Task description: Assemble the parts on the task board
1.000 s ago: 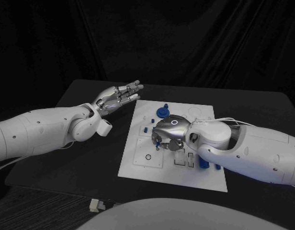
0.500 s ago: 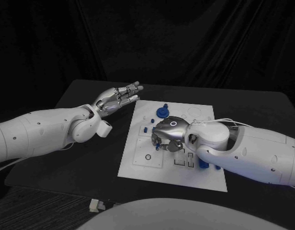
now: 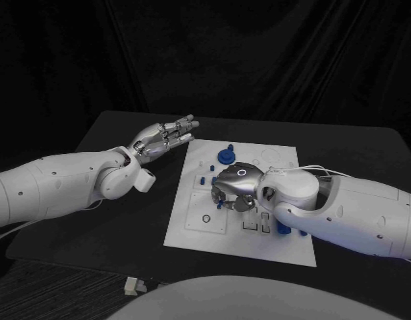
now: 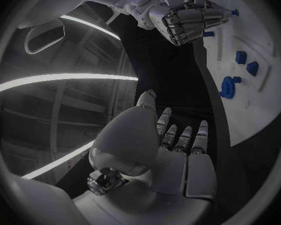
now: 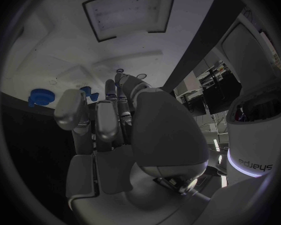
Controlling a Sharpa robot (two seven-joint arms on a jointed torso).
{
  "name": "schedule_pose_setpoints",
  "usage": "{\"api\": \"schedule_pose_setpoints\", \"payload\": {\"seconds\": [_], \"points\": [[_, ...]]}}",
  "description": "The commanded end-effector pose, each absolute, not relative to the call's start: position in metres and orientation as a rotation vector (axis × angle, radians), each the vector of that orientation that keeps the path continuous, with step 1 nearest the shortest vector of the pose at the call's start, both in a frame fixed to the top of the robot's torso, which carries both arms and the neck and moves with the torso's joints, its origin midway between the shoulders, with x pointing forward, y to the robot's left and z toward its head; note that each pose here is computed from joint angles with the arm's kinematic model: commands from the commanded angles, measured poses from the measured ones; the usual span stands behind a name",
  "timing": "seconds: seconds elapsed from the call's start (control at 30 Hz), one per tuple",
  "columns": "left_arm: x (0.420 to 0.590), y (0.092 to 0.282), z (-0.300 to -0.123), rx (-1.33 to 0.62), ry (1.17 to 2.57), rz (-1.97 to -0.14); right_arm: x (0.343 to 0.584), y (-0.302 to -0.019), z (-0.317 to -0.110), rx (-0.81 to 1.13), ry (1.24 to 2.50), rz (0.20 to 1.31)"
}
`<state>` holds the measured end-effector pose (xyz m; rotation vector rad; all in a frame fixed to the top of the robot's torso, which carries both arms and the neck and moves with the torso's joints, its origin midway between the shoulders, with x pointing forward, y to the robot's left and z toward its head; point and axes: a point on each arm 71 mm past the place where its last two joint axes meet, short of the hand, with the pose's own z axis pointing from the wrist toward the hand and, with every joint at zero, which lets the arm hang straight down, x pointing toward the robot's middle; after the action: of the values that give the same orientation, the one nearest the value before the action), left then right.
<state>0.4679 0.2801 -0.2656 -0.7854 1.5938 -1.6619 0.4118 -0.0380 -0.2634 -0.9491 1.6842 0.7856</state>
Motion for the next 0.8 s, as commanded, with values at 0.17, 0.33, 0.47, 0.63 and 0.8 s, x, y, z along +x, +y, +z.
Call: {"api": "schedule_pose_setpoints", "payload": {"seconds": [0.17,0.33,0.47,0.63,0.8], "points": [[0.4664,0.2797,-0.2565,-0.720,1.449,-1.753,0.4110,-0.0382,-0.2668,-0.949,1.698,0.763],[0.4663,0.2796,-0.2569,-0.721,1.450,-1.752,0.4100,-0.0370,-0.2679,-0.951,1.699,0.767],[0.4663,0.2794,-0.2573,-0.722,1.452,-1.752,0.4093,-0.0360,-0.2687,-0.952,1.700,0.771],[0.4664,0.2793,-0.2577,-0.723,1.454,-1.752,0.4090,-0.0354,-0.2695,-0.953,1.702,0.772],[0.4664,0.2791,-0.2580,-0.724,1.456,-1.752,0.4083,-0.0348,-0.2708,-0.956,1.707,0.773]]}}
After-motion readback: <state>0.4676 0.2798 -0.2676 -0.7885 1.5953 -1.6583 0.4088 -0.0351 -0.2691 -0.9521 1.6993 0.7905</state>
